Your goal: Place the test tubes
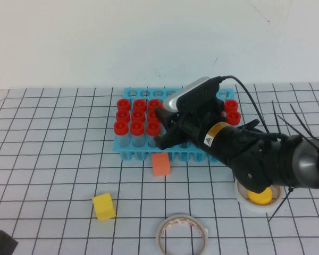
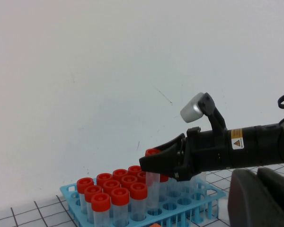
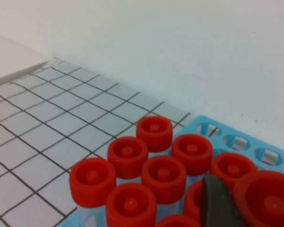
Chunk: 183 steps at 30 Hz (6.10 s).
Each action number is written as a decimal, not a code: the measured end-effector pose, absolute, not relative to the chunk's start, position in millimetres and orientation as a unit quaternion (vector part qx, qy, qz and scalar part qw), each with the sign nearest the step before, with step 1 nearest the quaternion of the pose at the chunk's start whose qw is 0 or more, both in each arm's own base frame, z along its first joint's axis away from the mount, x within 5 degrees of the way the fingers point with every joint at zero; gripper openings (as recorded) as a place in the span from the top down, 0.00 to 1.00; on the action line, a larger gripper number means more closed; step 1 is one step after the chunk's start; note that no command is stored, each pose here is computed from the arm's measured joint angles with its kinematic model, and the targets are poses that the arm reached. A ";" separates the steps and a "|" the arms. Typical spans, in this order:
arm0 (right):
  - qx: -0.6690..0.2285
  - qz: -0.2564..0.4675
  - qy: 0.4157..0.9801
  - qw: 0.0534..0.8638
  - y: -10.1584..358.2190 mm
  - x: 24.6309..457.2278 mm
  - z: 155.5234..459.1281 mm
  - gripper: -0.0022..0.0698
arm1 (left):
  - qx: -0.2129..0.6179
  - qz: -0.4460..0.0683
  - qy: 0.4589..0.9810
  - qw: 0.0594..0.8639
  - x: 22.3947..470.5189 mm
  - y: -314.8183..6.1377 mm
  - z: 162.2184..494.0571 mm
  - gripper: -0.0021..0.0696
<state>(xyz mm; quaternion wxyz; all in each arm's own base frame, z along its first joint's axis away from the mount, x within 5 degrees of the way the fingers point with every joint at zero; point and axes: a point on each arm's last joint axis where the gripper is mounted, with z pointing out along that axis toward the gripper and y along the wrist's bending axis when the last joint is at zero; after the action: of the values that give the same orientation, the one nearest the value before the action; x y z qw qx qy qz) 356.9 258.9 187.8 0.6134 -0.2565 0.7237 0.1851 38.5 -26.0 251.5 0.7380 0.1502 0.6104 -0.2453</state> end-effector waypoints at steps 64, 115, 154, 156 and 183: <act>-0.272 0.185 0.736 0.592 260.9 356.2 184.0 0.58 | 0.150 -0.245 0.610 0.738 38.5 -26.0 251.5 0.97; -0.207 0.225 0.710 0.634 144.6 199.8 338.4 0.97 | 0.150 -0.245 0.610 0.738 38.5 -26.0 251.5 0.97; -0.237 0.200 0.692 0.652 51.0 70.4 210.8 0.97 | 0.150 -0.245 0.610 0.738 38.5 -26.0 251.5 0.97; -0.221 0.207 0.696 0.650 48.0 67.9 200.8 0.97 | 0.150 -0.245 0.610 0.738 38.5 -26.0 251.5 0.97; 0.039 0.028 0.805 0.592 0.9 52.3 171.6 0.97 | 0.150 -0.245 0.610 0.738 38.5 -26.0 251.5 0.97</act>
<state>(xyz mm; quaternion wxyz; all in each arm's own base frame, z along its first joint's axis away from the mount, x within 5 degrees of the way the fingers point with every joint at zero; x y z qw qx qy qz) 52.3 0.9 171.6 0.5917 0.0389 0.8047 0.0277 38.5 -26.0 251.5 0.7380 0.1502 0.6104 -0.2453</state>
